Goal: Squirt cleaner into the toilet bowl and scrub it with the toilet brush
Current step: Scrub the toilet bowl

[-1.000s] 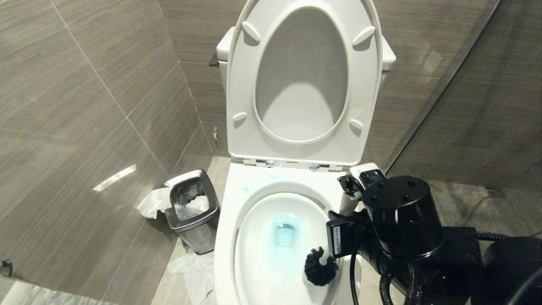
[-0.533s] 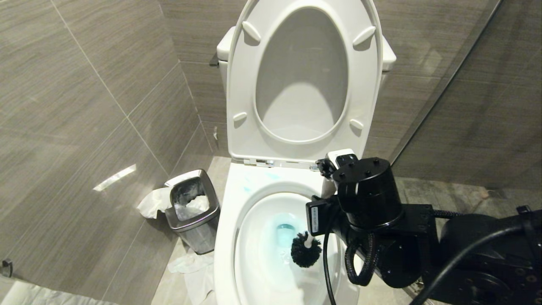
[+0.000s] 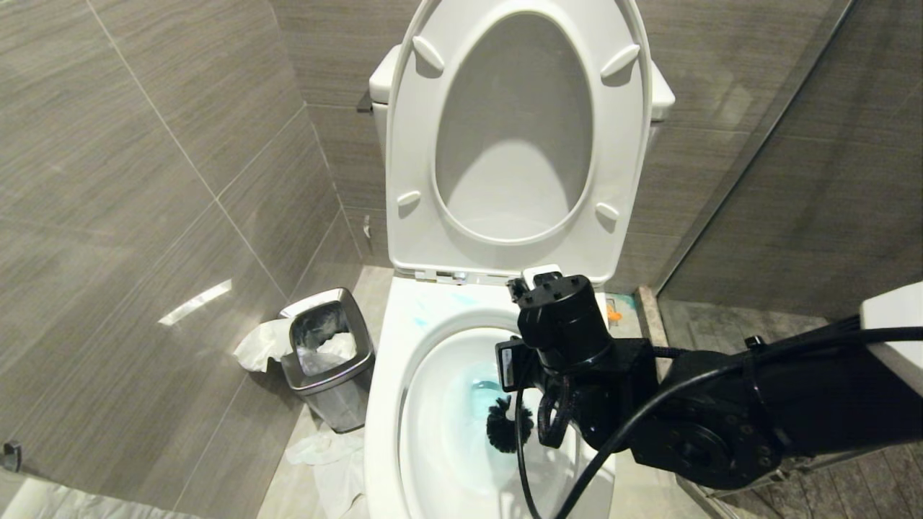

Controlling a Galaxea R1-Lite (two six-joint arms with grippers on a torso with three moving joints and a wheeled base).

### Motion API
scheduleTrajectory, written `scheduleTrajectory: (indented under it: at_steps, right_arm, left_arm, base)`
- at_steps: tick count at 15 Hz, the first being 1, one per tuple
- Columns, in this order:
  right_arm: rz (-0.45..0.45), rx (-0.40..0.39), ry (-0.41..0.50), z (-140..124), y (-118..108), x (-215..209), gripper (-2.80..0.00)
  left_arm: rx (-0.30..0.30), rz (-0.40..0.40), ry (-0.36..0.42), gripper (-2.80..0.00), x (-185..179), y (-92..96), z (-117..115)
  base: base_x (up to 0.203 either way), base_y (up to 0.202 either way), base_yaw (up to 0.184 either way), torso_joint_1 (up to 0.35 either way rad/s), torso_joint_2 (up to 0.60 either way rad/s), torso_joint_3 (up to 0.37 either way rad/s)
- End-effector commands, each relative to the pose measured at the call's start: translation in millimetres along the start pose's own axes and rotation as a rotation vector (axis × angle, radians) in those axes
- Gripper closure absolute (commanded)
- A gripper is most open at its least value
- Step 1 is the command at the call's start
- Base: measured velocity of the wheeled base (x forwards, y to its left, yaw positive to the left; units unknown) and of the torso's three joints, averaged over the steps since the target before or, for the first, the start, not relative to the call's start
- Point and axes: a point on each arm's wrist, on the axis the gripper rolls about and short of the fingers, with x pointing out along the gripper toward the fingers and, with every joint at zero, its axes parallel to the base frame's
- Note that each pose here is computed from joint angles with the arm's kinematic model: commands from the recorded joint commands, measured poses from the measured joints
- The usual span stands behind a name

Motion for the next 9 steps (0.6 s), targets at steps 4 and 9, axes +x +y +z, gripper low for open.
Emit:
scheduleTrajectory:
  at_steps: [4,9]
  right_arm:
    - [-0.034,-0.02,0.019,-25,13,55,0.0]
    - [-0.053,-0.061,0.025,-60,22,99,0.0]
  left_arm:
    - [0.001,0.0,0.0,0.0,0,0.0,0]
    - [0.001,0.0,0.0,0.0,0,0.0,0]
  base:
    - [0.0,0.0,0.0,0.0,0.0,0.0]
    - [0.0,0.0,0.0,0.0,0.0,0.0]
